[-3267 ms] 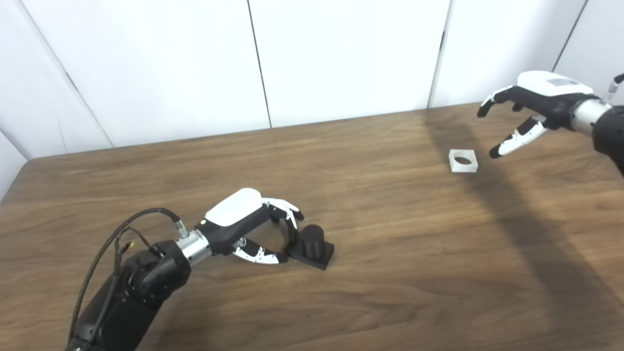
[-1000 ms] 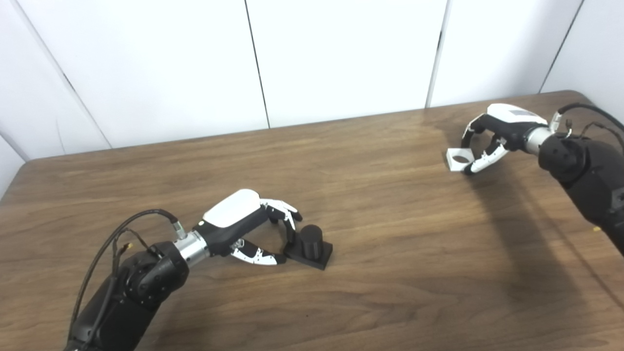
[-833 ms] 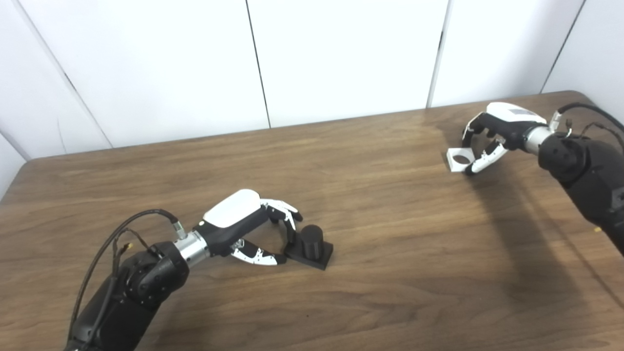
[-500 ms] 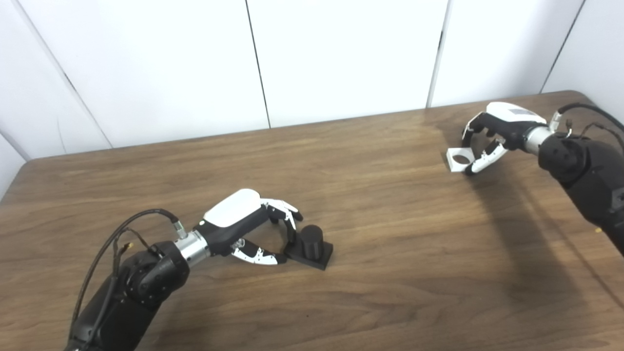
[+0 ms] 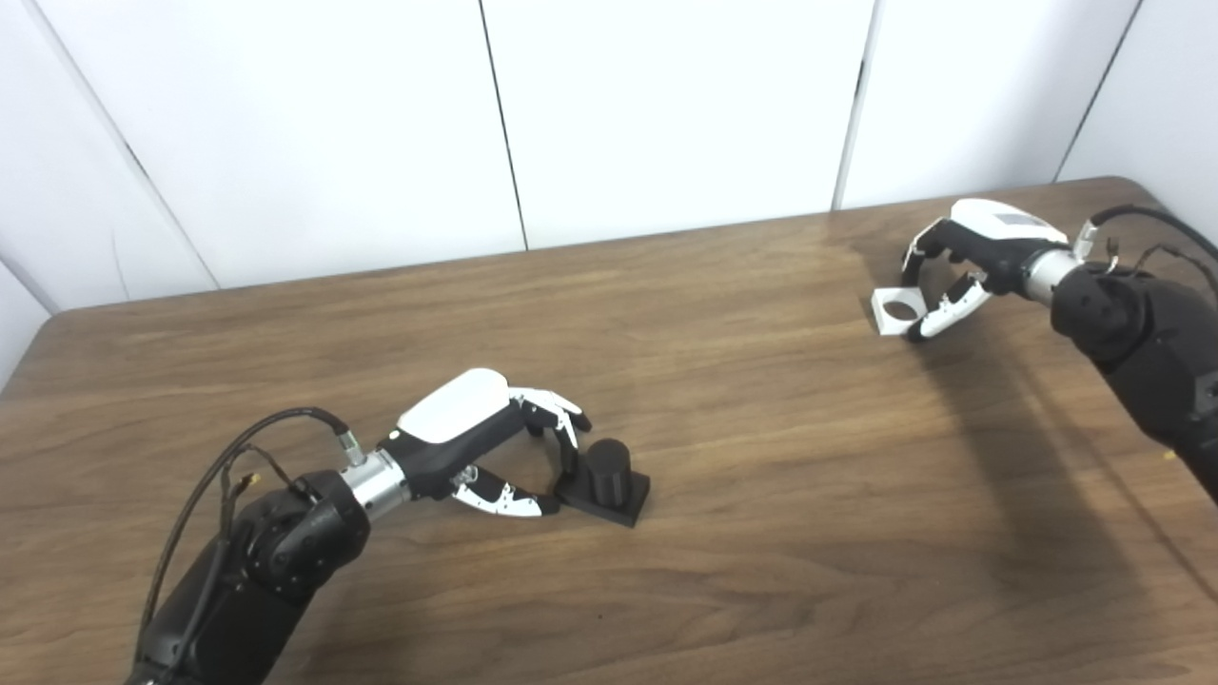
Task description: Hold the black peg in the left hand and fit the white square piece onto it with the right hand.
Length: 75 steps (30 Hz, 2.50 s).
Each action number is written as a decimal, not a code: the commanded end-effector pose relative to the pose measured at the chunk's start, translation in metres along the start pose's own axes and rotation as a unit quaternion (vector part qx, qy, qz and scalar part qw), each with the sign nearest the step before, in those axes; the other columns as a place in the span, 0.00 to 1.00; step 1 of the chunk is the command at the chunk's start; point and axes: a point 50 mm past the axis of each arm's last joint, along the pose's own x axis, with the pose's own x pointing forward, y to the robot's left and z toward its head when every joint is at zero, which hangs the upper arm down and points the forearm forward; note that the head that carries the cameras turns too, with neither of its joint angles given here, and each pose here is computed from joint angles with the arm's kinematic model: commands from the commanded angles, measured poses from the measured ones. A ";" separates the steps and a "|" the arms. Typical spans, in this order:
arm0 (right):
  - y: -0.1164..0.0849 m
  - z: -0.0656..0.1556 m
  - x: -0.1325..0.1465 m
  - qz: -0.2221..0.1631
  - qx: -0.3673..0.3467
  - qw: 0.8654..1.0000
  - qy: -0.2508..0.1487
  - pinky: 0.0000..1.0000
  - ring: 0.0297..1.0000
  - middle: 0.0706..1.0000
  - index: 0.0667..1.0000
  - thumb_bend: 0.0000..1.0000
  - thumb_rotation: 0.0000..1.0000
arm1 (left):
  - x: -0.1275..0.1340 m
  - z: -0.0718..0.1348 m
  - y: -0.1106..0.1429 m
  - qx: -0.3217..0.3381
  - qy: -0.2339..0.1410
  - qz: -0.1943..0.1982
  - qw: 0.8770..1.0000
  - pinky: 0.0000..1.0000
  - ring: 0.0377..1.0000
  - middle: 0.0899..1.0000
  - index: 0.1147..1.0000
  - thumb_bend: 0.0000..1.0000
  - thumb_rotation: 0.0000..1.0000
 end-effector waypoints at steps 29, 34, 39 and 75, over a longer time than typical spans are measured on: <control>-0.076 0.032 -0.018 -0.092 -0.013 0.994 -0.059 0.71 0.79 0.75 0.45 0.52 0.13 | -0.002 -0.004 -0.016 0.000 0.011 -0.049 0.999 0.60 0.73 0.75 0.43 0.52 0.07; -0.082 0.045 -0.023 -0.099 0.030 0.991 -0.083 0.74 0.80 0.74 0.45 0.52 0.13 | -0.002 -0.003 -0.016 0.000 0.012 -0.048 0.999 0.59 0.73 0.75 0.43 0.52 0.07; -0.087 0.064 -0.029 -0.095 0.036 0.987 -0.124 0.71 0.79 0.74 0.45 0.53 0.14 | -0.001 -0.003 -0.017 0.000 0.010 -0.047 0.999 0.60 0.73 0.74 0.42 0.52 0.07; -0.059 0.248 -0.074 -0.006 0.051 0.917 -0.395 0.64 0.77 0.74 0.44 0.52 0.14 | 0.004 0.000 -0.019 0.003 0.010 -0.047 0.999 0.58 0.73 0.74 0.42 0.52 0.07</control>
